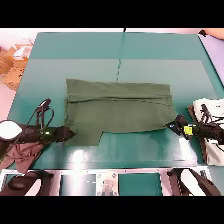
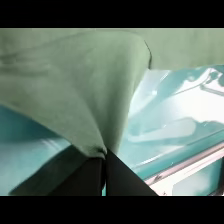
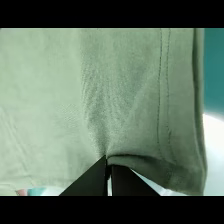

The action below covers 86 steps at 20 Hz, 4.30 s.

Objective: Fold the shirts.

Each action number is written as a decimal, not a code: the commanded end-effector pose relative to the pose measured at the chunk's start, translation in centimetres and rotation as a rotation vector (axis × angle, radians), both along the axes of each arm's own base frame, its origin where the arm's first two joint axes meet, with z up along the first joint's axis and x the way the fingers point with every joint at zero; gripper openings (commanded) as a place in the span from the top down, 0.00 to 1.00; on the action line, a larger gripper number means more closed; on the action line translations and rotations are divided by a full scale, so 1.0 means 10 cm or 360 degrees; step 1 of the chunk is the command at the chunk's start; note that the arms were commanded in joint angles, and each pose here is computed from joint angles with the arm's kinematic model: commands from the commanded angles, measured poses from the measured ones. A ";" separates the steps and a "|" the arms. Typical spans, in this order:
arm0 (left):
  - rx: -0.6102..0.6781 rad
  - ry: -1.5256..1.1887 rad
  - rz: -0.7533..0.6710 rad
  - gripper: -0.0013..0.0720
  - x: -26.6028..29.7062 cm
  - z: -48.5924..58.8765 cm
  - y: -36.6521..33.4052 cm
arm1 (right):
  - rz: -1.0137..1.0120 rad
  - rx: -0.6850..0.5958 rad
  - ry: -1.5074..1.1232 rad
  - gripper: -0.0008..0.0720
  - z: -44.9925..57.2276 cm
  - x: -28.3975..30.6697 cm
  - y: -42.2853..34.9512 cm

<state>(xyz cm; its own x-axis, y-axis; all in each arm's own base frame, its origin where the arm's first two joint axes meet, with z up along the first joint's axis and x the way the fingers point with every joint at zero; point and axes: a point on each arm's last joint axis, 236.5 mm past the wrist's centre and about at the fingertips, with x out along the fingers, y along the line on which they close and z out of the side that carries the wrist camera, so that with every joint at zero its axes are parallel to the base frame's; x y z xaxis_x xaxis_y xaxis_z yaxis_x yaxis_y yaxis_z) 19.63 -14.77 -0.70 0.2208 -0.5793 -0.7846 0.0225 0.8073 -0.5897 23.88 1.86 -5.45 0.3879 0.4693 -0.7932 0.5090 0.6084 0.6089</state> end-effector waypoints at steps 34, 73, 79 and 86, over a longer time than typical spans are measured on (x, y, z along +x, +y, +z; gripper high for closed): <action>0.0150 -0.0294 0.0187 0.13 3.29 0.48 0.88 | 0.0376 -0.0089 -0.0139 0.18 0.22 2.13 -1.14; -0.0389 -0.0192 -0.0616 0.95 2.40 -0.13 -2.53 | 0.1078 0.0047 -0.0804 0.96 2.33 1.63 0.74; -0.0052 -0.0252 -0.0607 0.95 2.94 0.76 -0.66 | 0.1181 0.0116 -0.0920 0.96 2.43 1.70 1.61; 0.0161 -0.0201 -0.0270 0.95 3.02 0.98 0.74 | 0.1318 0.0171 -0.1055 0.96 1.54 1.71 3.94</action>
<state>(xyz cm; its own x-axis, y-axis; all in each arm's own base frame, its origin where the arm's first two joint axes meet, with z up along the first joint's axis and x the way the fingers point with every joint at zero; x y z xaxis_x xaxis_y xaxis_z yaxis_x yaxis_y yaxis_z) 50.31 -12.36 8.34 0.2059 -0.5861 -0.7836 0.3126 0.7982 -0.5149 40.81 32.39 14.17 0.2018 0.8402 -0.5032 -0.4734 0.5335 0.7009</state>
